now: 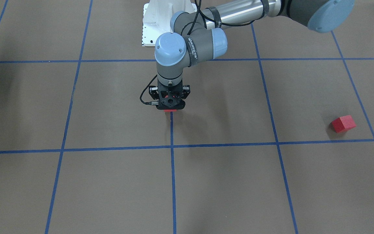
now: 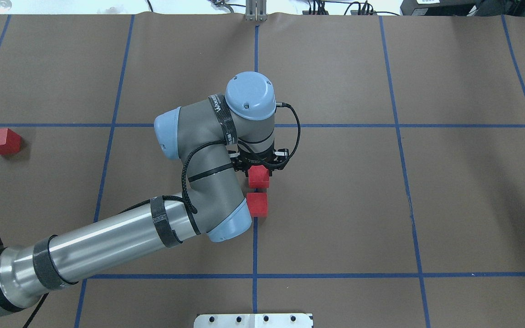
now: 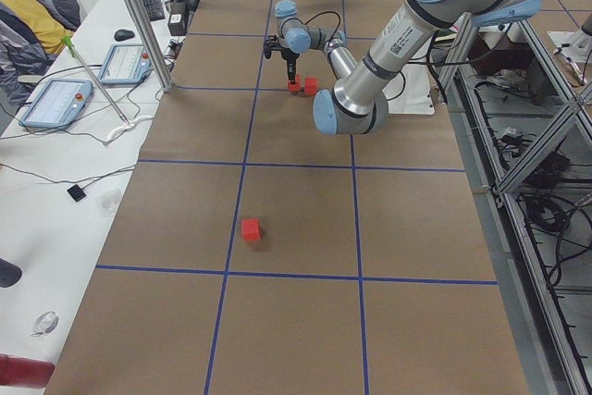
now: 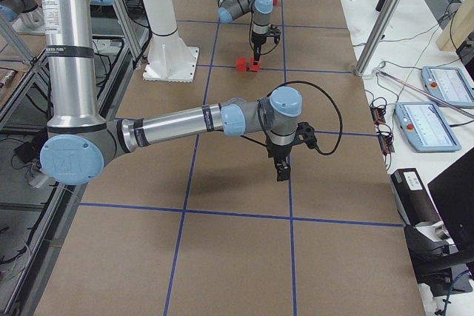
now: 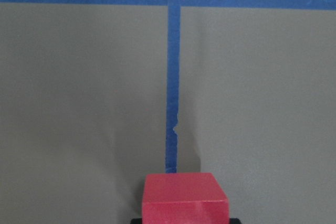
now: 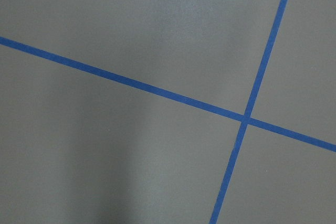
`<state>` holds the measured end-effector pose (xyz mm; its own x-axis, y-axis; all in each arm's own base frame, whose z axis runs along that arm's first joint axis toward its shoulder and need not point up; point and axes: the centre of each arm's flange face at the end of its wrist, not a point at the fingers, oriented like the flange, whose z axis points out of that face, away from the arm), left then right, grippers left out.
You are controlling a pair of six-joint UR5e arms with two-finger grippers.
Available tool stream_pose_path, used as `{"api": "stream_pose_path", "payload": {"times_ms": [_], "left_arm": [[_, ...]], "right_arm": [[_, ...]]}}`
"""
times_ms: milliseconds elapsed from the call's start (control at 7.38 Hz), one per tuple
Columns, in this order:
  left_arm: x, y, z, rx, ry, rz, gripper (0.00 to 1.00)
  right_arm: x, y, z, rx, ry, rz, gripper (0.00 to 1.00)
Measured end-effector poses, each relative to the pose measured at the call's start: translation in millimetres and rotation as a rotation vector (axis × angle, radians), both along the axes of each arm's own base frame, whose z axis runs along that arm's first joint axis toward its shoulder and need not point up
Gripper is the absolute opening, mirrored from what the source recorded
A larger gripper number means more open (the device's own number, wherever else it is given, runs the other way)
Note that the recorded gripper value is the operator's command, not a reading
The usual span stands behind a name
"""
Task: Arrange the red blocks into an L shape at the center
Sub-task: 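Lower the red cube against the center cube's far side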
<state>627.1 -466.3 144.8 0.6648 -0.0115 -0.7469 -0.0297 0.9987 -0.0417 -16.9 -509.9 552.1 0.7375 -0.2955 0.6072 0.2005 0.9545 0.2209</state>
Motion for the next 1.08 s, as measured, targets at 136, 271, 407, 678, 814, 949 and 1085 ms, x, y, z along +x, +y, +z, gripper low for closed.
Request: {"api": "stream_pose_path", "payload": {"times_ms": [136,271,407,678,814,949,1085], "left_arm": [[-0.3,0.2,0.8,-0.001,0.000,0.000,0.38],[-0.5,0.3,1.3,-0.001,0.000,0.000,0.38],[-0.5,0.5,1.7,-0.001,0.000,0.001,0.39],[0.0,1.3,1.9,-0.001,0.000,0.002,0.40],[0.3,1.7,2.3,0.000,0.001,0.003,0.40],[0.6,1.8,2.8,0.000,0.001,0.004,0.41],[0.8,1.7,3.2,0.001,0.001,0.004,0.42]], "right_arm": [[0.1,0.3,0.3,-0.001,0.000,0.000,0.99],[0.1,0.4,0.5,-0.001,0.000,0.000,0.99],[0.1,0.4,0.6,-0.001,0.000,0.000,0.99],[0.1,0.5,0.6,-0.001,0.000,0.000,0.99],[0.1,0.5,0.7,-0.001,0.000,0.000,0.99],[0.1,0.5,0.6,-0.001,0.000,0.000,0.99],[0.1,0.5,0.7,-0.001,0.000,0.000,0.99]]}}
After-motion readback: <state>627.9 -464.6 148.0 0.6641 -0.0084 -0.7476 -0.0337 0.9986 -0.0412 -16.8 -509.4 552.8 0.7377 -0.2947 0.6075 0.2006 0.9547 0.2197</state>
